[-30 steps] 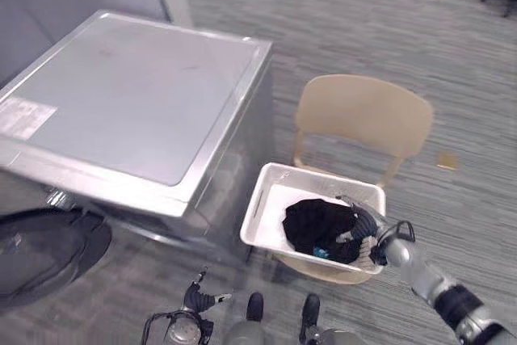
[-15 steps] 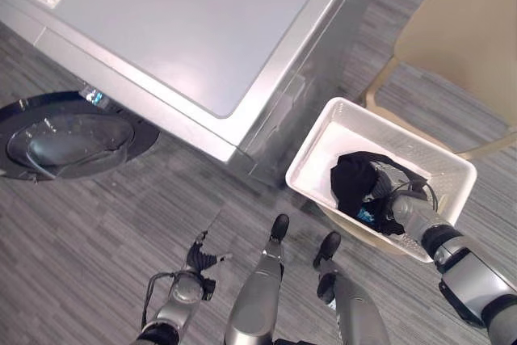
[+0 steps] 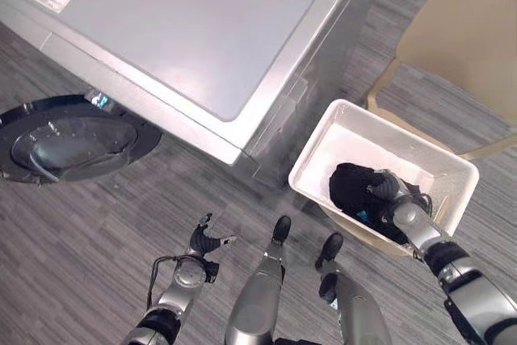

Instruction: Grab the laundry basket,head to the washer,open it,put in the laundry and shut it.

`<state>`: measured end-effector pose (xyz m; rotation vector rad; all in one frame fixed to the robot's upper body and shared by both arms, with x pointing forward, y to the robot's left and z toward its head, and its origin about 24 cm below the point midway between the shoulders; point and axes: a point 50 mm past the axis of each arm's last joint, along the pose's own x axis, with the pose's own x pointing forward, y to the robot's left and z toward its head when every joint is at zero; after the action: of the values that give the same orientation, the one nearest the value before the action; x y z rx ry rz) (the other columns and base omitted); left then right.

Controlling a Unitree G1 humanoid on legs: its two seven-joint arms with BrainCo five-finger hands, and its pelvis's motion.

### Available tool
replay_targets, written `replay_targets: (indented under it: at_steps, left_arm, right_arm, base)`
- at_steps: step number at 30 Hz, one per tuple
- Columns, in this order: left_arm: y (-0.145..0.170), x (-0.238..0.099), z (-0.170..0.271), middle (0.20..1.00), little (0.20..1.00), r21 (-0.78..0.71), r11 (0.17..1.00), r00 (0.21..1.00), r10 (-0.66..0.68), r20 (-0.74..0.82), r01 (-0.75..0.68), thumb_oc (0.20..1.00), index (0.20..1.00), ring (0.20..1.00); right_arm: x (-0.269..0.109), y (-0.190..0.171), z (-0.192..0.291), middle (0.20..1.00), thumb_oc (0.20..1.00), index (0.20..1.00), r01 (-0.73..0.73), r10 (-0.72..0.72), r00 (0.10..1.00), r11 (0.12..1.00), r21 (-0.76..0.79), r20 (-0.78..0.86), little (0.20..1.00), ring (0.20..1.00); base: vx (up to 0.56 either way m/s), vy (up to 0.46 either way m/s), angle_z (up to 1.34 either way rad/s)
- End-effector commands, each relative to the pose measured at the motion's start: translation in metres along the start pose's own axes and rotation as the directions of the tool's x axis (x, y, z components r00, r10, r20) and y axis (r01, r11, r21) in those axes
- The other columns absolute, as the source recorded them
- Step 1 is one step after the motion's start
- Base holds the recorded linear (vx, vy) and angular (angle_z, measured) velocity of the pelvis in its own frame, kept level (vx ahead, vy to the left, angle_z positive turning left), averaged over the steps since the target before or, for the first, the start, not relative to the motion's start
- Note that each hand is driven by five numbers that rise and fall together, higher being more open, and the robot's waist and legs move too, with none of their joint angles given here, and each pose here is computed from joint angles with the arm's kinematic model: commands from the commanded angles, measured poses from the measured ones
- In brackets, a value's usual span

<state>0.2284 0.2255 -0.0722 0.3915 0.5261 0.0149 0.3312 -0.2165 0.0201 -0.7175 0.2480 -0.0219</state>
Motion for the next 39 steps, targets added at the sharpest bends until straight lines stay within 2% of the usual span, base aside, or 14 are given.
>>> replay_targets:
  at_steps: [1, 3, 4, 5, 7, 10, 18, 21, 31, 32, 33, 36, 38, 39]
  left_arm:
    - [0.002, -0.013, -0.021, 1.0, 1.0, -0.009, 1.0, 0.999, 0.002, -0.049, -0.002, 1.0, 1.0, 1.0]
    - [0.002, -0.017, -0.028, 1.0, 1.0, -0.017, 1.0, 0.998, 0.004, -0.071, -0.005, 1.0, 1.0, 1.0]
    - [0.002, -0.017, -0.028, 1.0, 1.0, -0.017, 1.0, 0.998, 0.003, -0.07, -0.004, 1.0, 1.0, 1.0]
    - [0.005, -0.02, -0.031, 1.0, 1.0, -0.019, 1.0, 0.997, 0.017, -0.08, -0.018, 1.0, 1.0, 1.0]
    - [0.004, -0.022, -0.034, 1.0, 1.0, -0.022, 1.0, 0.996, 0.013, -0.091, -0.015, 1.0, 1.0, 1.0]
    - [0.002, -0.033, -0.047, 1.0, 1.0, -0.049, 0.999, 0.991, 0.016, -0.133, -0.023, 1.0, 1.0, 1.0]
    - [0.007, -0.037, -0.052, 1.0, 1.0, -0.059, 0.997, 0.987, 0.037, -0.154, -0.047, 1.0, 1.0, 1.0]
    - [0.015, -0.03, -0.036, 1.0, 1.0, -0.048, 0.997, 0.994, 0.061, -0.091, -0.066, 1.0, 1.0, 1.0]
    - [0.005, -0.029, 0.009, 1.0, 1.0, -0.123, 0.992, 0.994, 0.029, 0.11, -0.015, 1.0, 1.0, 1.0]
    - [0.0, -0.028, 0.023, 1.0, 1.0, -0.093, 0.995, 0.985, -0.008, 0.173, 0.025, 1.0, 1.0, 1.0]
    - [0.001, -0.028, 0.022, 1.0, 1.0, -0.093, 0.995, 0.985, -0.008, 0.173, 0.024, 1.0, 1.0, 1.0]
    - [-0.005, -0.029, 0.056, 1.0, 1.0, -0.003, 0.998, 0.944, -0.063, 0.324, 0.067, 1.0, 1.0, 1.0]
    - [-0.008, -0.029, 0.064, 1.0, 1.0, 0.008, 0.997, 0.932, -0.076, 0.355, 0.078, 1.0, 1.0, 1.0]
    - [-0.014, -0.029, 0.084, 1.0, 1.0, 0.047, 0.994, 0.898, -0.105, 0.428, 0.094, 1.0, 1.0, 1.0]
  right_arm:
    - [-0.011, 0.002, 0.001, 0.2, 0.2, 0.2, -0.015, 0.003, 0.998, 0.986, 0.165, 0.071, 0.2, 0.2]
    - [-0.022, -0.001, 0.012, 0.2, 0.2, 0.2, -0.029, -0.017, 0.987, 0.958, 0.284, 0.16, 0.2, 0.2]
    - [-0.022, -0.001, 0.012, 0.2, 0.2, 0.2, -0.029, -0.018, 0.987, 0.958, 0.284, 0.16, 0.2, 0.2]
    - [-0.032, -0.006, 0.024, 0.2, 0.2, 0.2, -0.059, -0.033, 0.97, 0.928, 0.367, 0.24, 0.2, 0.2]
    - [-0.036, -0.004, 0.025, 0.2, 0.2, 0.2, -0.079, -0.027, 0.965, 0.919, 0.386, 0.261, 0.2, 0.2]
    - [-0.052, -0.01, 0.05, 0.2, 0.2, 0.2, -0.156, -0.043, 0.914, 0.88, 0.448, 0.403, 0.2, 0.2]
    - [-0.074, -0.018, 0.092, 0.2, 0.2, 0.2, -0.265, -0.048, 0.795, 0.869, 0.417, 0.605, 0.2, 0.2]
    - [-0.082, -0.031, 0.104, 0.2, 0.2, 0.2, -0.221, -0.096, 0.747, 0.897, 0.381, 0.658, 0.2, 0.2]
    - [-0.073, -0.04, 0.111, 0.2, 0.2, 0.2, -0.171, -0.172, 0.75, 0.882, 0.439, 0.638, 0.2, 0.2]
    - [-0.073, -0.042, 0.114, 0.2, 0.2, 0.2, -0.17, -0.182, 0.743, 0.88, 0.444, 0.644, 0.2, 0.2]
    - [-0.073, -0.042, 0.114, 0.2, 0.2, 0.2, -0.17, -0.181, 0.743, 0.88, 0.444, 0.644, 0.2, 0.2]
    - [-0.083, -0.04, 0.131, 0.2, 0.2, 0.2, -0.232, -0.165, 0.68, 0.876, 0.422, 0.715, 0.2, 0.2]
    - [-0.084, -0.039, 0.133, 0.2, 0.2, 0.2, -0.244, -0.163, 0.67, 0.873, 0.422, 0.724, 0.2, 0.2]
    - [-0.087, -0.036, 0.142, 0.2, 0.2, 0.2, -0.281, -0.152, 0.646, 0.864, 0.418, 0.748, 0.2, 0.2]
  base:
    - [0.06, 0.025, -0.23]
    - [0.08, 0.039, -0.1]
    - [0.1, 0.061, -0.2]
    - [0.1, 0.052, -0.26]
    - [0.09, 0.046, -0.22]
    - [0.11, 0.096, -0.34]
    - [-0.05, 0.032, -0.34]
    - [-0.27, -0.129, 0.47]
    - [-0.34, -0.199, 0.47]
    - [-0.24, -0.01, 0.69]
    - [-0.35, -0.019, 0.63]
    - [-0.28, -0.028, 0.7]
    - [-0.12, 0.011, 0.68]
    - [0.01, 0.07, 0.68]
